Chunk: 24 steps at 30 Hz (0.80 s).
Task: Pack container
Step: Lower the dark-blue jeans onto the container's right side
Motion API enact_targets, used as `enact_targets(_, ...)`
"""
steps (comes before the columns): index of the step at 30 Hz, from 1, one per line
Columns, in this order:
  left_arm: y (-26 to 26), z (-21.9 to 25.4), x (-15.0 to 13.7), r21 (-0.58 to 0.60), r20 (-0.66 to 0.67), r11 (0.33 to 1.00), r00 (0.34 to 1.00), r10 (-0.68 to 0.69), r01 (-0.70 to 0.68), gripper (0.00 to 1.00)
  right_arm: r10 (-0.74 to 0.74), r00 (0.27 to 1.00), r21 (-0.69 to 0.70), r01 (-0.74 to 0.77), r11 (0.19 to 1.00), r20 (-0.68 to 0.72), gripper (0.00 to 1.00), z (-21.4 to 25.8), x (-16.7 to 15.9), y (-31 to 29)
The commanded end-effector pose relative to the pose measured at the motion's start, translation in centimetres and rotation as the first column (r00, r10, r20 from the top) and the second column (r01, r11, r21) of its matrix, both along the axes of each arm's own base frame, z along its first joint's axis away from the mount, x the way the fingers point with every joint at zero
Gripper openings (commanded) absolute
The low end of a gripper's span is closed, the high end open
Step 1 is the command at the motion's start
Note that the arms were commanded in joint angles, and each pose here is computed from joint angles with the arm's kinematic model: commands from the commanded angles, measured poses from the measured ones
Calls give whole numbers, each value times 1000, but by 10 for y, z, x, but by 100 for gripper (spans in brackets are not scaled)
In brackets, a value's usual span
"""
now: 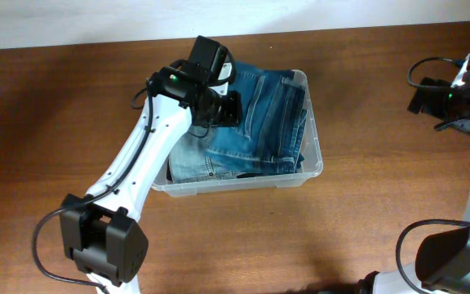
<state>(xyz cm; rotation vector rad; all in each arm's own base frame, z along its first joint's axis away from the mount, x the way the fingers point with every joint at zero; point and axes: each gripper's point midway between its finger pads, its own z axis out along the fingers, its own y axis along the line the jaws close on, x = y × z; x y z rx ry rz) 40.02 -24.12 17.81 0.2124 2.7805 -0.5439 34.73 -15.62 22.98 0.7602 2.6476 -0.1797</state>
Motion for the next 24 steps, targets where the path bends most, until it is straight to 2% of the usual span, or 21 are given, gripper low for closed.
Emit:
enact_targets(1,10,17,5,24,59,1000,998,13,-14,99,-11,1000,-5,11,1000,9,99,3,1,-2)
enact_targets(3,15,16,8,57,79,998,997,16,-20,99,-11,1000,-5,11,1000,10,99,4,1,-2)
enact_targets(7,45,24,25,191,178,974,980,87,-121,99,-11,1000,-5,11,1000,10,99,4,1,-2)
enact_targets(12,35,56,25,155,253,981,964,77,-119,99,-11,1000,-5,11,1000,9,98,3,1,-2)
enact_targets(13,32,64,25,145,269,983,960,73,-115,95,-12,1000,-6,12,1000,10,99,4,1,-2)
enact_targets(15,23,79,25,121,305,987,950,63,-104,72,-11,1000,-6,11,1000,10,99,4,1,-2)
enact_targets(16,16,87,24,107,325,990,944,54,-94,54,-11,1000,-6,11,1000,9,99,3,1,-2)
enact_targets(18,3,97,23,85,356,994,934,39,-74,8,-11,1000,-5,11,1000,10,99,4,1,-2)
enact_targets(19,-4,101,23,73,372,995,928,30,-61,0,-11,1000,-5,11,1000,10,98,4,1,-2)
enact_targets(24,-45,106,23,58,443,998,895,-56,33,1,-11,1000,-5,11,1000,10,99,4,1,-2)
